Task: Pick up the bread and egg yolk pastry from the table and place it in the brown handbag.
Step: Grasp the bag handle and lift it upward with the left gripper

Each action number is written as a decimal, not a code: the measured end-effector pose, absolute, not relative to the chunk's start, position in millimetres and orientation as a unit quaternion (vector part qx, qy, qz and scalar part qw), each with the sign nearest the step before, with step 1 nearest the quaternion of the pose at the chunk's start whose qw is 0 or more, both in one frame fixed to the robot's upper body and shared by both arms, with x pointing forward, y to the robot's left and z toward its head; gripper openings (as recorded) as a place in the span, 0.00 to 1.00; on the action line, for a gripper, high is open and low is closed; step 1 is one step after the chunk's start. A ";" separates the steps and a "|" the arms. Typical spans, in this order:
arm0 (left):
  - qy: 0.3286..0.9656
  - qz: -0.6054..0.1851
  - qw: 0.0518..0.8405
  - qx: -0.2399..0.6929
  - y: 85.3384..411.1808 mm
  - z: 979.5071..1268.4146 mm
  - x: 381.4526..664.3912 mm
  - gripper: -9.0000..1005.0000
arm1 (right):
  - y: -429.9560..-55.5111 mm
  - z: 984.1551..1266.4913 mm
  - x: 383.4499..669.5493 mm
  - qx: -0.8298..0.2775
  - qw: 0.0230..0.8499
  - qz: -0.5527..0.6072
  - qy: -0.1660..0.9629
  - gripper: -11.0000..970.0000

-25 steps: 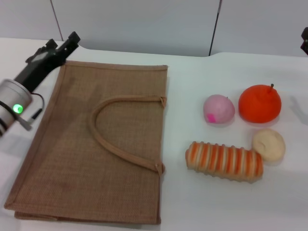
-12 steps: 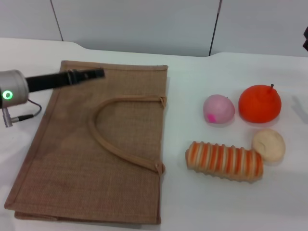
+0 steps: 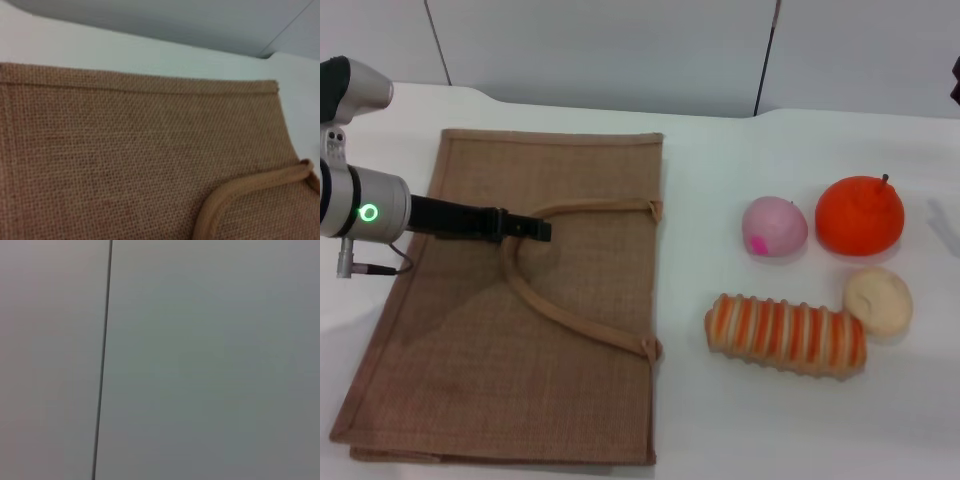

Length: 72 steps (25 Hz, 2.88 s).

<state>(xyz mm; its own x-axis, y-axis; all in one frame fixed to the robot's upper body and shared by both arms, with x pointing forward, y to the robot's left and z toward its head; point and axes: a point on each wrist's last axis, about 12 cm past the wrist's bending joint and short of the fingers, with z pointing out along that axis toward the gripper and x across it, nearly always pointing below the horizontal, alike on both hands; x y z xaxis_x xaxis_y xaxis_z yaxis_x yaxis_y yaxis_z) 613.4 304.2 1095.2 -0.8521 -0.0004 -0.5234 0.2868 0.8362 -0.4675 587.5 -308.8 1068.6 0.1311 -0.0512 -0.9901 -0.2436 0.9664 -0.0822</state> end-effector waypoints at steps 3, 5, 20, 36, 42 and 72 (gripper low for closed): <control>0.925 -0.271 0.257 0.076 305.8 1096.1 614.0 0.88 | -309.3 1067.4 587.6 -0.111 0.741 0.063 0.659 0.91; 0.926 -0.268 0.254 0.082 304.4 1097.2 615.1 0.88 | -309.3 1067.4 587.6 -0.111 0.740 0.063 0.660 0.91; 0.926 -0.263 0.250 0.108 294.4 1103.1 621.4 0.80 | -308.5 1068.0 588.6 -0.111 0.741 0.065 0.660 0.91; 0.937 -0.239 0.221 0.127 290.8 1100.4 621.3 0.52 | -308.6 1069.1 588.7 -0.110 0.743 0.066 0.657 0.91; 0.939 -0.232 0.220 0.131 291.4 1101.0 622.3 0.47 | -308.8 1069.1 588.5 -0.110 0.743 0.066 0.657 0.91; 0.900 -0.274 0.315 0.128 290.9 1109.1 629.0 0.13 | -310.3 1068.2 586.7 -0.107 0.744 0.065 0.656 0.91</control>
